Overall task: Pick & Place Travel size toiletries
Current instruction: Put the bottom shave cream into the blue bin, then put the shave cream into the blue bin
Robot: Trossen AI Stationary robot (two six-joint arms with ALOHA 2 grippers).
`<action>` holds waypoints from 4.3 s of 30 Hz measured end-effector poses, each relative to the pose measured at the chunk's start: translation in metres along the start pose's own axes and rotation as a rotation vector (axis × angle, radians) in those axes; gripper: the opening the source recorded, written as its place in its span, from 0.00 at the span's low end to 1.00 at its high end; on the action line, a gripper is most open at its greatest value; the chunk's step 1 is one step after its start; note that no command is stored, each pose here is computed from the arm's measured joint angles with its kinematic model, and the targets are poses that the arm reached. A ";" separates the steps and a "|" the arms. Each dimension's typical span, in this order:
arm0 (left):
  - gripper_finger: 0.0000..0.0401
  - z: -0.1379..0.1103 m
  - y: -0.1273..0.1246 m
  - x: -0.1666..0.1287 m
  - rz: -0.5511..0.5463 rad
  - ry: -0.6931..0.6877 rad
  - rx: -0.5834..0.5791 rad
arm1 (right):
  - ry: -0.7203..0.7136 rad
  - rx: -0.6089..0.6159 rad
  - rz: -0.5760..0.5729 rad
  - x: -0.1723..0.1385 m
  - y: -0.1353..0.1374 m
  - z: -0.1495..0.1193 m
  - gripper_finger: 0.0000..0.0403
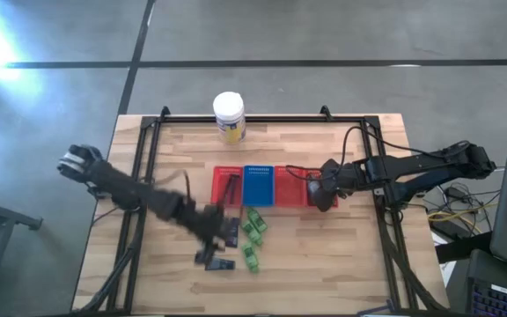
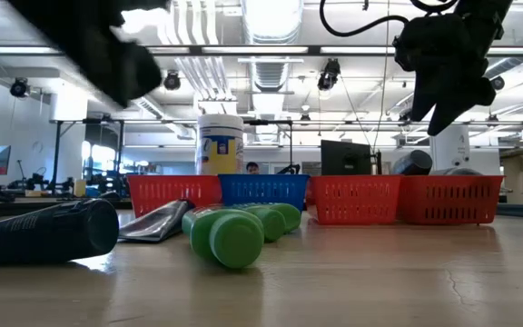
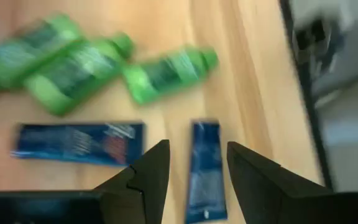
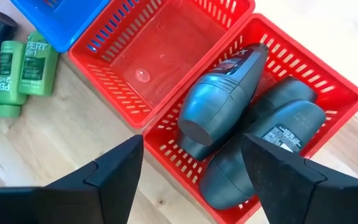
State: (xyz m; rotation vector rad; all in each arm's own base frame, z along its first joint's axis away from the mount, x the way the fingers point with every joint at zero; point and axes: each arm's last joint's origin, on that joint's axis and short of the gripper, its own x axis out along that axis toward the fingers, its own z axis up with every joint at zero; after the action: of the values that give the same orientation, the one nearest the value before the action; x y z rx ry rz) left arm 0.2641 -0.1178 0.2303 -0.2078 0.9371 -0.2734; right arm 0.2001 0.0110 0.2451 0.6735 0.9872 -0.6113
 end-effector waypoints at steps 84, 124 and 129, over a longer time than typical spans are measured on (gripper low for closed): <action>0.42 0.067 0.176 0.021 0.362 -0.495 -1.168 | -0.015 0.090 0.015 0.000 0.001 0.002 0.64; 0.59 0.012 0.069 -0.002 0.346 0.157 -0.452 | 0.074 0.290 0.120 0.040 0.040 0.002 0.74; 0.59 0.001 0.062 -0.002 0.416 0.143 -0.381 | 0.091 0.263 0.155 0.039 0.063 0.006 0.71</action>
State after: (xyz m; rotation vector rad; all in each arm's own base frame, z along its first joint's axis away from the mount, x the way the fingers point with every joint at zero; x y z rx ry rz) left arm 0.2726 -0.0588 0.2140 -0.3385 1.1455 0.2812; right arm 0.2661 0.0412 0.2277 1.0088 0.9370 -0.5824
